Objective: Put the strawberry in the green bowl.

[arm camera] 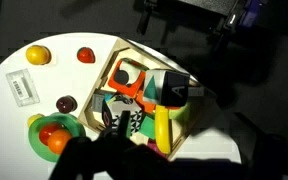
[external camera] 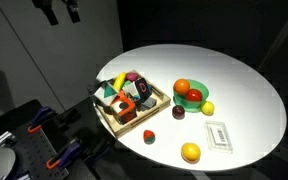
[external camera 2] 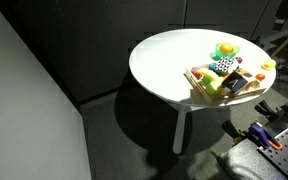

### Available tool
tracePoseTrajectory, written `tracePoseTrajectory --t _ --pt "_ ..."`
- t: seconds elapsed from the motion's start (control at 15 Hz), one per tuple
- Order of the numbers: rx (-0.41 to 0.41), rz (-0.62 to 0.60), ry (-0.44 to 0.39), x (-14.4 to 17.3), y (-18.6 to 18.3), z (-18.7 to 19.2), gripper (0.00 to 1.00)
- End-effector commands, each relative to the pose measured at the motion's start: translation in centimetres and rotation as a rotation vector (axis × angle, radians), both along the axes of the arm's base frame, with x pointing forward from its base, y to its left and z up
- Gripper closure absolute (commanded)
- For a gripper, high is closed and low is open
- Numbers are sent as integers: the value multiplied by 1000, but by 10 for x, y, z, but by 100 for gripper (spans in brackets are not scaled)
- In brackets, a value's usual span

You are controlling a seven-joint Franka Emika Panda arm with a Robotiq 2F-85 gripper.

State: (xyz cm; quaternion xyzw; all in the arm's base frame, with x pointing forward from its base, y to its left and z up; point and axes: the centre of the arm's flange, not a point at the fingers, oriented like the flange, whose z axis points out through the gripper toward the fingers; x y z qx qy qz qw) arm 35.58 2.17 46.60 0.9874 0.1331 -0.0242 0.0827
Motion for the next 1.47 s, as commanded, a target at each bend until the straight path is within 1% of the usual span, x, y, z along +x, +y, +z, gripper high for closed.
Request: tracePoseTrajectory --t 0.0,0.33,0.53,0.73,1.13,1.4 --pt "0 0 0 0 0 0 0" --pt "0 0 0 0 0 0 0" --pt "20 -9 3 4 -8 5 0" --pt "51 -27 -18 10 -22 12 0" --pt "149 -68 -53 22 -55 29 0" --pt "254 -115 -84 34 -76 36 0"
